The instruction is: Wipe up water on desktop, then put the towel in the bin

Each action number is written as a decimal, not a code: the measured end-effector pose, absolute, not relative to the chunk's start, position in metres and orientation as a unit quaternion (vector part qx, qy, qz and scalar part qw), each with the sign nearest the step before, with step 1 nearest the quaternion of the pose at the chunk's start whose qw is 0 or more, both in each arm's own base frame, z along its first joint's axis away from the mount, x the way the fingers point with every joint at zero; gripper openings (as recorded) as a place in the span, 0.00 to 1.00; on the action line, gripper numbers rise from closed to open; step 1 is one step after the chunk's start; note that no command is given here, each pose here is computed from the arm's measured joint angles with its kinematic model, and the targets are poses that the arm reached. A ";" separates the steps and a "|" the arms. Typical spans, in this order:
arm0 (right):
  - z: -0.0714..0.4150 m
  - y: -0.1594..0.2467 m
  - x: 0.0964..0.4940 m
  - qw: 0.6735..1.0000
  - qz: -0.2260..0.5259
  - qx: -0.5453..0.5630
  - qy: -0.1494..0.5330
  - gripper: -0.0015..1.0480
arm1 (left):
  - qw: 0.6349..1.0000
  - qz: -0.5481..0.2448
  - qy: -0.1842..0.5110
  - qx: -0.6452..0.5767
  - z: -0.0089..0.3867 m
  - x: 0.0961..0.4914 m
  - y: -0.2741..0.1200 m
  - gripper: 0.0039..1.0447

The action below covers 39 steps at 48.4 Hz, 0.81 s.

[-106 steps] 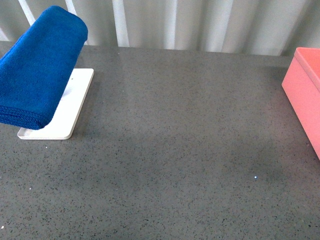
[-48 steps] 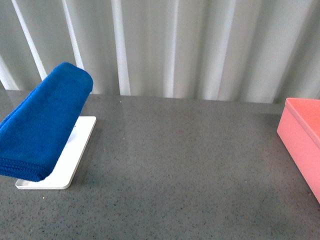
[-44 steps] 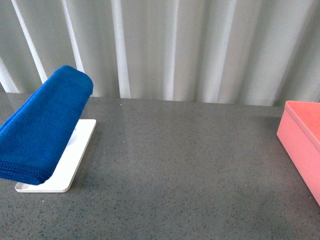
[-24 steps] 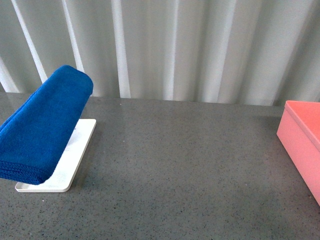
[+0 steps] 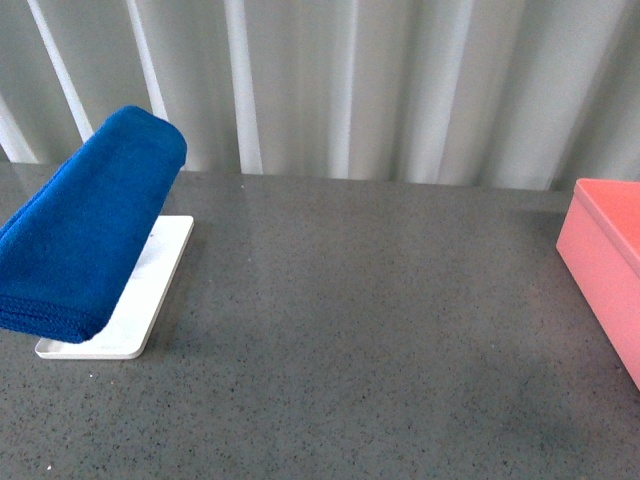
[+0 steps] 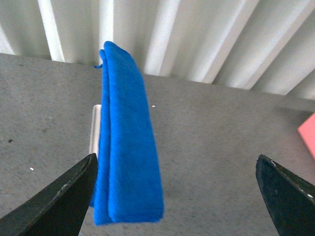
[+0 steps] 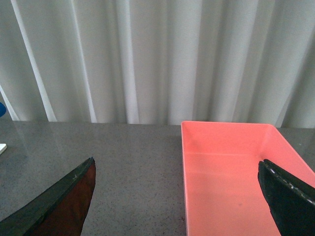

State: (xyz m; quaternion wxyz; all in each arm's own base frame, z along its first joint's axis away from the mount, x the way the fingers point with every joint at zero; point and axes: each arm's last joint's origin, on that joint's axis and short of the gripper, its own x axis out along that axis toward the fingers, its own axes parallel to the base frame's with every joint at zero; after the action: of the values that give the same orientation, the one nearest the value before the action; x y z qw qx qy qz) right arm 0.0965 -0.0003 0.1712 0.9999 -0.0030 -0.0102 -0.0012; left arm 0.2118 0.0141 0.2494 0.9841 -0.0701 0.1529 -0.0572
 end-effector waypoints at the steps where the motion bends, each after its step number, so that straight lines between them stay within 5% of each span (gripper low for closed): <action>1: 0.171 0.000 0.096 1.000 -0.001 -0.003 -0.010 0.93 | 0.984 -0.053 0.158 -0.063 0.251 0.222 0.016 0.94; 14: 0.171 0.000 0.096 1.000 -0.001 -0.003 -0.010 0.93 | 0.955 -0.046 0.292 0.039 0.253 0.360 0.021 0.94; 39: 0.171 0.000 0.096 1.000 -0.001 -0.003 -0.010 0.93 | 0.921 -0.036 0.382 0.071 0.214 0.423 0.016 0.94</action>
State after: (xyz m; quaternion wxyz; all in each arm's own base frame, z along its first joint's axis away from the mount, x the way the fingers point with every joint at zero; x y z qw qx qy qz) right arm 0.0965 -0.0002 0.1712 0.9999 -0.0030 -0.0104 -0.0010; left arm 0.4231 0.0155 0.2136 0.9207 0.0714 0.3820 -0.0363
